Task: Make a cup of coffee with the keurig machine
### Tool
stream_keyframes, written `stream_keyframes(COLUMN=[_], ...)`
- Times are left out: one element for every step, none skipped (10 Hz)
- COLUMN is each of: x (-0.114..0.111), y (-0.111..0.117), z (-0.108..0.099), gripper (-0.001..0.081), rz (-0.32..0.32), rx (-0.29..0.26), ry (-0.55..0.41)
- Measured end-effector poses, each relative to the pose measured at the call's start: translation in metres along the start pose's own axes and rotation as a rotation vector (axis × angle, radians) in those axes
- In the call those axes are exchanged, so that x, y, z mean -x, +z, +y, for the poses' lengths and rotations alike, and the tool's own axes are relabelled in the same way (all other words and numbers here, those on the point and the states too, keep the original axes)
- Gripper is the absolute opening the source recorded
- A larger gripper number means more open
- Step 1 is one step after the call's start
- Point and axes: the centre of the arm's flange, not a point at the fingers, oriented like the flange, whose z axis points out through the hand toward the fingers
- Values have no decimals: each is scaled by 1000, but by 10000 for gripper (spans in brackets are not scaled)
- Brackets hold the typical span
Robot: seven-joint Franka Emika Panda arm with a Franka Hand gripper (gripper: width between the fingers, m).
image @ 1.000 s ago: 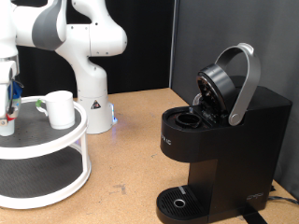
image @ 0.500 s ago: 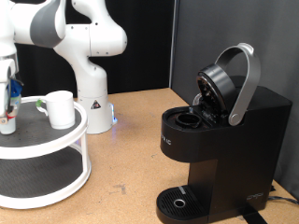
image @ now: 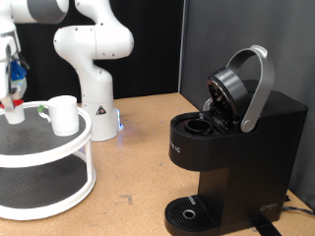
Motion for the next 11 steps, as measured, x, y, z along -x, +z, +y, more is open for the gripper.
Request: stream_keyframes(x=[-6, -5, -8, -17, -32, -47, -62, -76, -90, -103, -111], y=[-8, -6, -4, -3, -6, -11, -17, -24, -30, -37, -39], z=[-1, -2, -4, -9, -13, -16, -18, -19, -21, -23, -25], gripper=[458, 458, 458, 458, 458, 458, 458, 458, 458, 458, 458], rz=[12, 11, 38, 97, 159, 207, 245, 285, 316, 331, 331], rx=[-5, -9, -37, -88, -150, -199, -237, -258, -271, -266, -259], ry=[6, 7, 40, 95, 141, 174, 196, 214, 229, 243, 256])
